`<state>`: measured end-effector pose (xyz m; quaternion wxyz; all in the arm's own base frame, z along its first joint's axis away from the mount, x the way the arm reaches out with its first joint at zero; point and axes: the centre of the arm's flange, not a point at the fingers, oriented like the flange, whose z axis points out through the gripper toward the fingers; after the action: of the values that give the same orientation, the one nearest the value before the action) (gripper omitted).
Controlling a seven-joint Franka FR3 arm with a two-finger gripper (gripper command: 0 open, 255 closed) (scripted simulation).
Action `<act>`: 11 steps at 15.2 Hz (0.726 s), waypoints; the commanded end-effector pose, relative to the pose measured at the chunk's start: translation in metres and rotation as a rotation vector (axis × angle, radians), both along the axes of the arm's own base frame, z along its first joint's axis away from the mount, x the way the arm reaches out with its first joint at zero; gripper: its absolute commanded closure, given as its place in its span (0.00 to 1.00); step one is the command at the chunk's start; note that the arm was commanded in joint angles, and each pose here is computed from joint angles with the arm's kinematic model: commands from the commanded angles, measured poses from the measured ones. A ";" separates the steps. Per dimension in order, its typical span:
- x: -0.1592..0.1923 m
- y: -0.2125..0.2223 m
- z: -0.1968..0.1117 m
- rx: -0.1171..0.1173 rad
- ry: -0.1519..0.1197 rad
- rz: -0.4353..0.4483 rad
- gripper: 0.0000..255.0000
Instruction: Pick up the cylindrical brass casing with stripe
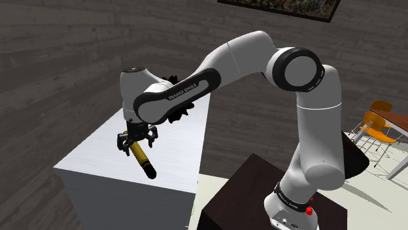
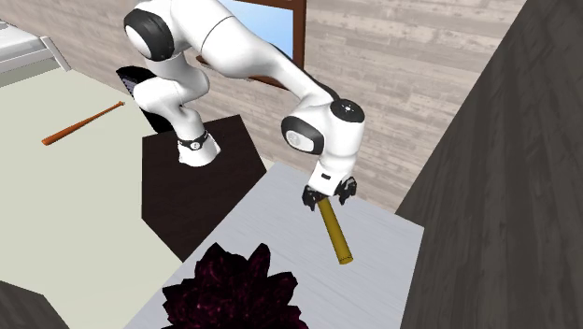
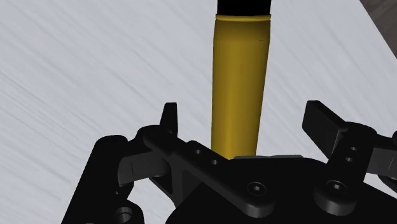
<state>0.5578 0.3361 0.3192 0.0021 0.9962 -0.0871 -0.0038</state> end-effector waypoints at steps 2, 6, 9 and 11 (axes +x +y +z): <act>0.001 0.001 -0.017 0.000 -0.001 -0.001 0.00; 0.002 0.001 -0.025 0.000 -0.001 -0.001 1.00; 0.002 0.001 -0.026 0.000 -0.001 -0.001 1.00; 0.002 0.001 -0.026 0.000 -0.001 -0.001 1.00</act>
<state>0.5597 0.3369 0.2938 0.0021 0.9962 -0.0875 -0.0035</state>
